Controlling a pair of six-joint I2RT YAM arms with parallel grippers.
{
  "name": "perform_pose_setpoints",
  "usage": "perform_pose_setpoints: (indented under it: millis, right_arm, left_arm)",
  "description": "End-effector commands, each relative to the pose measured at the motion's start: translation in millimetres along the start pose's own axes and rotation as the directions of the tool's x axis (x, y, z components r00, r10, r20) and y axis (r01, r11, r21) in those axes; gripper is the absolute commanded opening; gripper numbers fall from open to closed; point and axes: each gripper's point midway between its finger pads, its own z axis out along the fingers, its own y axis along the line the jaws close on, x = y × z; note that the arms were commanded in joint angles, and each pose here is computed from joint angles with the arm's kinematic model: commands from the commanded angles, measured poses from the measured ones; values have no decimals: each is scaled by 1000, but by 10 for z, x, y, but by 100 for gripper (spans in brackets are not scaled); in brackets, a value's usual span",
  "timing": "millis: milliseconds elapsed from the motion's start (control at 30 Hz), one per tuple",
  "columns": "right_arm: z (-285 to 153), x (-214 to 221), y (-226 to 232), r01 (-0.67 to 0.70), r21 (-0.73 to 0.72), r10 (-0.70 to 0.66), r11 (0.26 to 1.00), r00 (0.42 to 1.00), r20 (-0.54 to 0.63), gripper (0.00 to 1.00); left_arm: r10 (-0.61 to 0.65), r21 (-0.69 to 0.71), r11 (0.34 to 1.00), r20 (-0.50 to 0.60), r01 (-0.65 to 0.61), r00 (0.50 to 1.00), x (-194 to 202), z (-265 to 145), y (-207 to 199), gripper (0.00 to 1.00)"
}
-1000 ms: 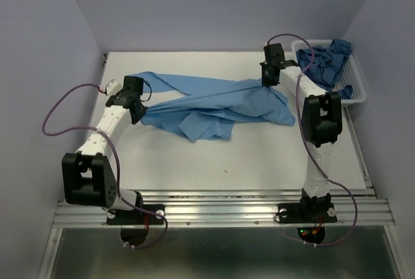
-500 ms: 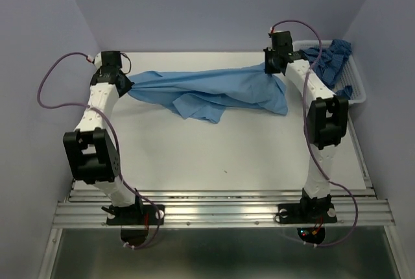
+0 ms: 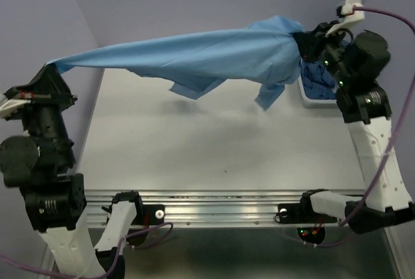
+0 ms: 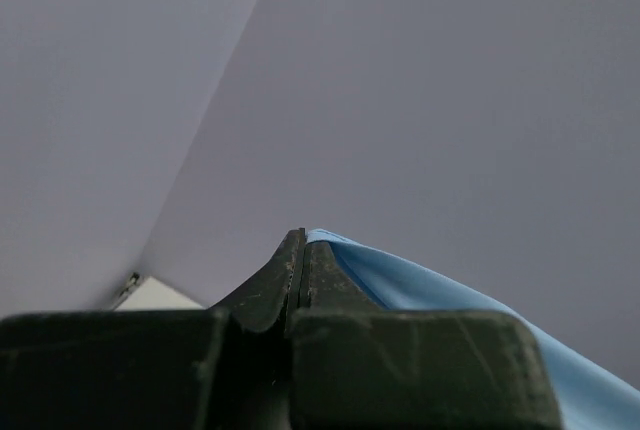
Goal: Fold and stack the long sleeve shirts
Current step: Flatten the shirt out
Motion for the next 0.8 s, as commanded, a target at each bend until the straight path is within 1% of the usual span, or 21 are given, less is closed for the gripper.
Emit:
perform_pose_setpoints:
  millis: [0,33,67,100,167,200,267,367,400,433,467,500,533,567,600,633,667,700,733,767]
  right_arm:
    - [-577,-677,112,64,-22,-58,998,975,215,14]
    - [-706,-778,155,68,-30,-59,997,968,244,14]
    - [-926,-932,222,79,-41,-63,996,954,293,14]
    - [-1058,-1021,297,87,-66,-62,994,946,318,14]
    - [-1311,-1182,380,87,-84,-50,993,928,368,14]
    - [-1366,-1203,418,72,-102,-29,992,928,371,15]
    - [-1393,-1187,446,51,-119,-4,992,933,360,14]
    - [-1140,-875,401,-36,-126,65,991,970,234,14]
    - [-1017,-701,369,-80,-119,100,990,979,177,14]
    - [-862,-527,308,-116,-96,128,989,984,125,15]
    - [-723,-253,254,-152,-75,156,986,986,58,16]
    - [-626,-74,217,-208,-52,209,977,978,15,17]
    - [-486,81,125,-252,-7,252,968,968,4,17]
    - [-375,267,94,-292,8,292,957,956,-20,17]
    - [-268,454,85,-321,10,321,947,946,-49,17]
    - [-64,878,76,-349,15,348,937,927,-138,17]
    - [21,1095,55,-362,32,361,932,914,-187,17]
    - [107,1386,7,-342,49,343,939,908,-242,18]
    - [184,1596,-50,-333,75,340,940,899,-277,21]
    - [328,1949,-159,-320,131,346,938,874,-341,29]
  left_arm:
    - [57,-106,994,173,-39,983,-578,-276,142,0]
    - [58,-120,992,210,-33,976,-710,-366,155,0]
    - [43,-108,994,257,-16,965,-894,-516,117,0]
    - [35,-109,994,285,-4,958,-989,-588,115,0]
    - [11,-84,996,323,18,946,-1113,-713,75,0]
    - [-2,-63,998,328,24,945,-1128,-717,35,0]
    - [-13,-39,999,294,26,956,-1037,-605,-22,0]
    - [-2,-48,999,186,11,983,-697,-277,-21,0]
    - [14,-83,997,108,-5,994,-407,-2,46,0]
    - [26,-112,993,41,-21,999,-174,136,123,0]
    - [44,-163,985,-63,-54,997,251,400,277,0]
    - [36,-191,980,-116,-58,993,493,523,367,0]
    - [34,-215,974,-168,-70,985,736,629,460,0]
    - [42,-259,959,-272,-116,961,1219,805,669,0]
    - [46,-273,952,-318,-138,947,1450,883,765,0]
    - [57,-273,949,-344,-158,937,1645,978,838,0]
    - [69,-280,943,-373,-183,925,1848,1060,934,0]
    - [78,-313,921,-435,-232,897,2278,1178,1175,8]
    - [77,-325,911,-468,-253,880,2490,1224,1293,26]
    - [69,-345,891,-539,-295,839,2902,1305,1509,45]
